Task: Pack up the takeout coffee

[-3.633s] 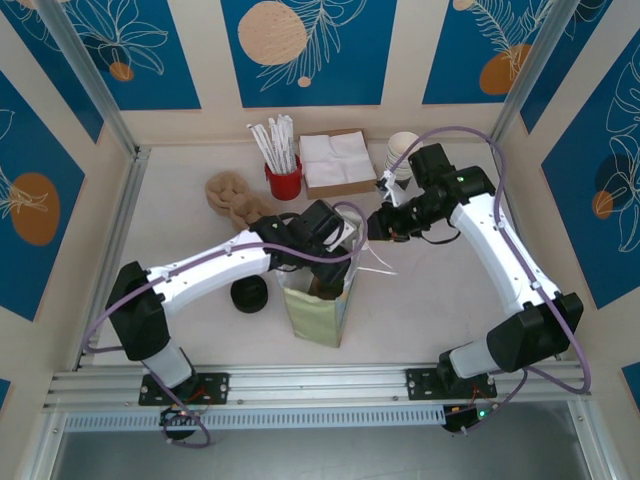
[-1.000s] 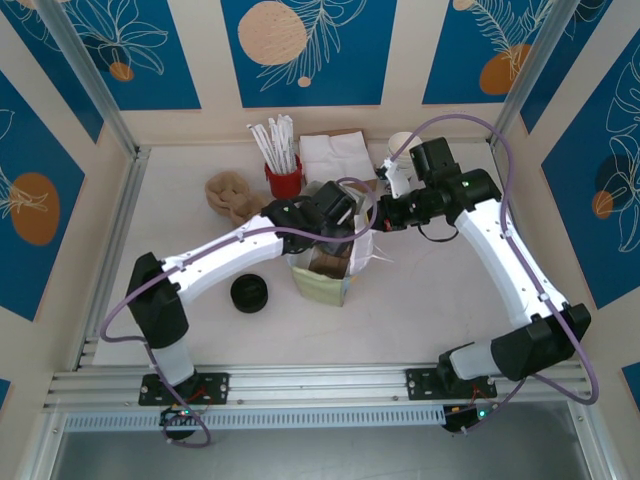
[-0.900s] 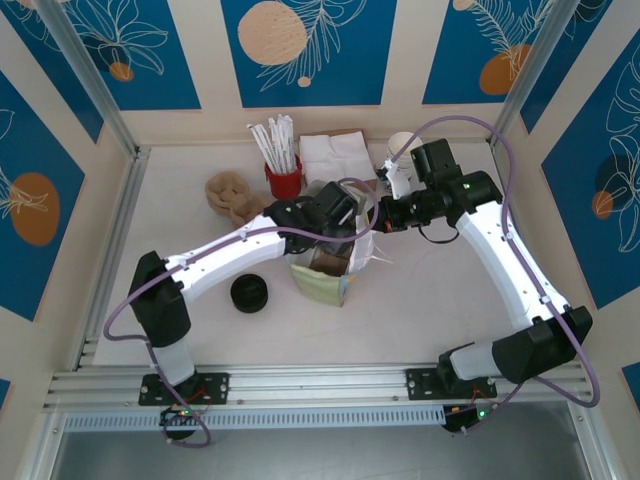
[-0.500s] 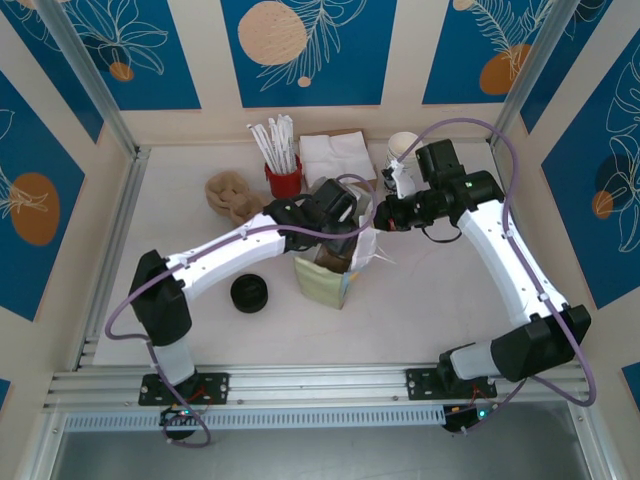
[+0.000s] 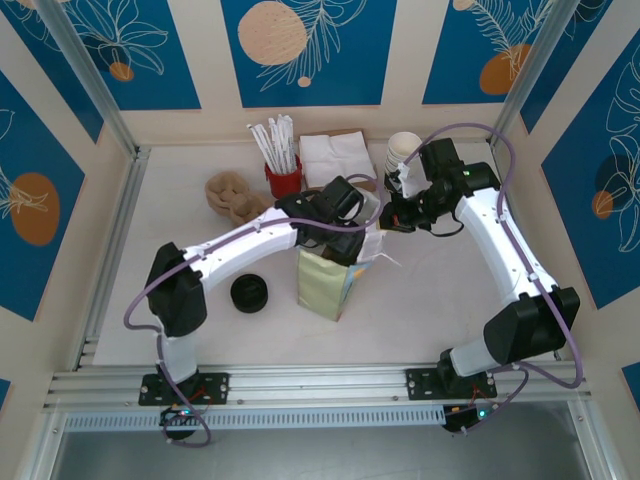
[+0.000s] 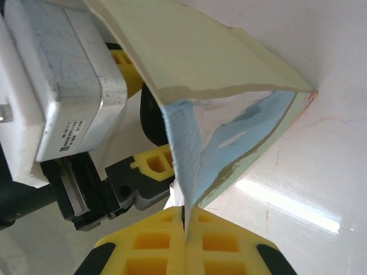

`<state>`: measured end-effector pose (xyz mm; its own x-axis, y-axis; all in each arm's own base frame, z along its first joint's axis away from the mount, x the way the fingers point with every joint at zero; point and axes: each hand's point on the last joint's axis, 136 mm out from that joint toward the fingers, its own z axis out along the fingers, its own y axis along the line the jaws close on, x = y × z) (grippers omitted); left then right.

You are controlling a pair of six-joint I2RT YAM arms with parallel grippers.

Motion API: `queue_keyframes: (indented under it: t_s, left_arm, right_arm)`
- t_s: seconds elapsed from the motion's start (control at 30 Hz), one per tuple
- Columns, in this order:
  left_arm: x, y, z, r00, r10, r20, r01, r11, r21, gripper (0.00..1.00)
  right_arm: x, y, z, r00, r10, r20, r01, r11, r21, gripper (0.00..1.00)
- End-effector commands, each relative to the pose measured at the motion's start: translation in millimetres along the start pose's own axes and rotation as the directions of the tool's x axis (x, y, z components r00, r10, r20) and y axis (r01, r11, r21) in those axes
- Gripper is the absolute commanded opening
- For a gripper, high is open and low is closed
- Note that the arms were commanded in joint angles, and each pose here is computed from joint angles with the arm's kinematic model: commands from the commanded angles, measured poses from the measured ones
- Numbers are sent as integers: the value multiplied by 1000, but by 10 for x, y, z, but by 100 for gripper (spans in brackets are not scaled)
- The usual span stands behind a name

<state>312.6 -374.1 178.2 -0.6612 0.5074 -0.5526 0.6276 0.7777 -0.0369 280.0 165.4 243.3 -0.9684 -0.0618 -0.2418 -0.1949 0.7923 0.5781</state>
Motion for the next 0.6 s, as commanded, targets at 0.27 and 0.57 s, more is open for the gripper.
queue_keyframes:
  t_s: [0.27,0.57]
  left_arm:
    - [14,-134,55,997,6,-80,-1,998,70,64]
    - [62,-126,228,992,-1,-123,6,999,39,62]
  right_arm:
    - [160,-50,-35,997,17,-77,-13,999,52,0]
    - [247,-85,-79,994,27,-106,-18,996,85,0]
